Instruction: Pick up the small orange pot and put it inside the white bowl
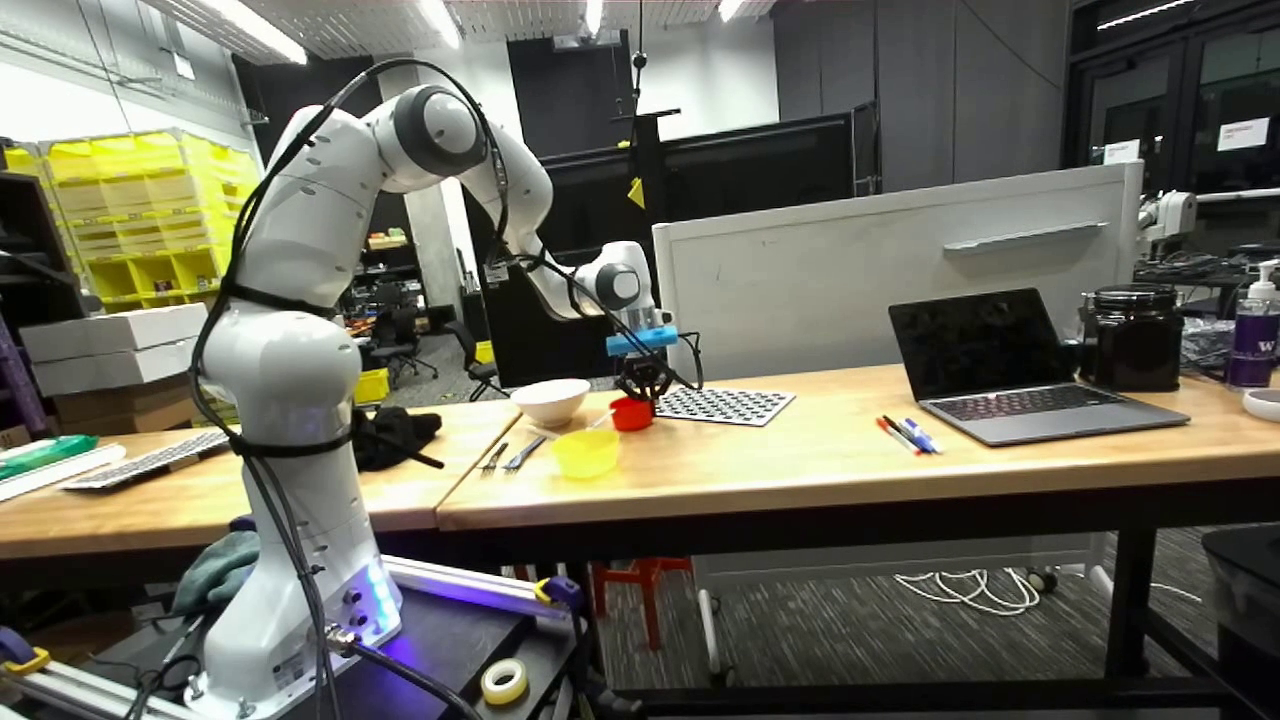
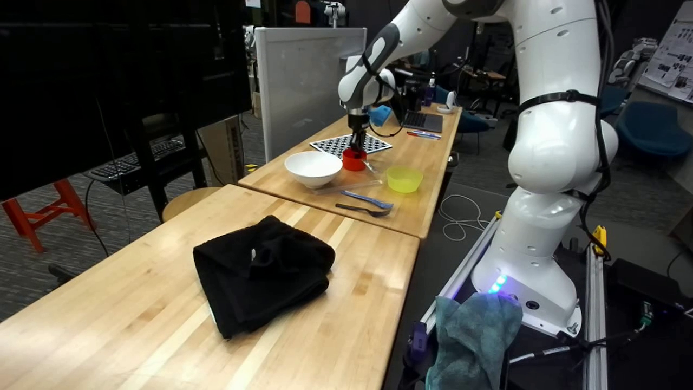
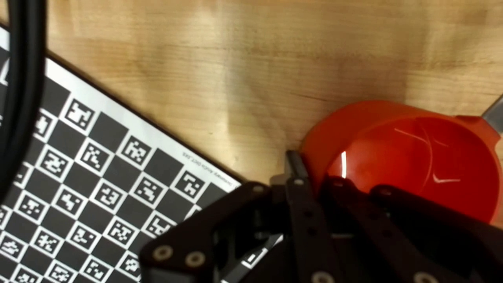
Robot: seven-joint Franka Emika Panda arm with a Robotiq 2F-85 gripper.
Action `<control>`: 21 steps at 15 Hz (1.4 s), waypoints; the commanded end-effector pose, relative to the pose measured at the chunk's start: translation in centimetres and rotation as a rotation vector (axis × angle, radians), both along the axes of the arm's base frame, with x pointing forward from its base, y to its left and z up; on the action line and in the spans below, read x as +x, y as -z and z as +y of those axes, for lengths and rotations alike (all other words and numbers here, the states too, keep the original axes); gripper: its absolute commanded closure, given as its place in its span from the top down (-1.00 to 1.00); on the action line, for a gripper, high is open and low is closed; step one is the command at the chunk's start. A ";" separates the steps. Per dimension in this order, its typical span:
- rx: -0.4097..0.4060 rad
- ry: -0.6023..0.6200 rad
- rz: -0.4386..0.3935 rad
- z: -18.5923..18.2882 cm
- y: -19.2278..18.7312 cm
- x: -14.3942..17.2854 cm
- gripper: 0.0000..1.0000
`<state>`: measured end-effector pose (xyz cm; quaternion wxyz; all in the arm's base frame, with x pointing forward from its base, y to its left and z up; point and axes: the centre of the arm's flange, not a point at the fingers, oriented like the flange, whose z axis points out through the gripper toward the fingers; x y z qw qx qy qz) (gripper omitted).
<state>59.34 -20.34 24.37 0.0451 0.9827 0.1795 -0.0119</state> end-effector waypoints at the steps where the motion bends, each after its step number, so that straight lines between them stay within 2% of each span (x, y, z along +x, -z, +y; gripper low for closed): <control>1: -0.014 -0.039 -0.030 0.7 -2.1 -2.4 -0.98; 8: -0.025 -0.082 -0.095 2.3 -5.4 -6.0 -0.98; 12: -0.033 -0.109 -0.126 4.4 -8.3 -8.2 -0.98; 16: -0.054 -0.146 -0.147 7.9 -11.2 -9.5 -0.98; 21: -0.104 -0.209 -0.164 14.1 -14.2 -9.7 -0.98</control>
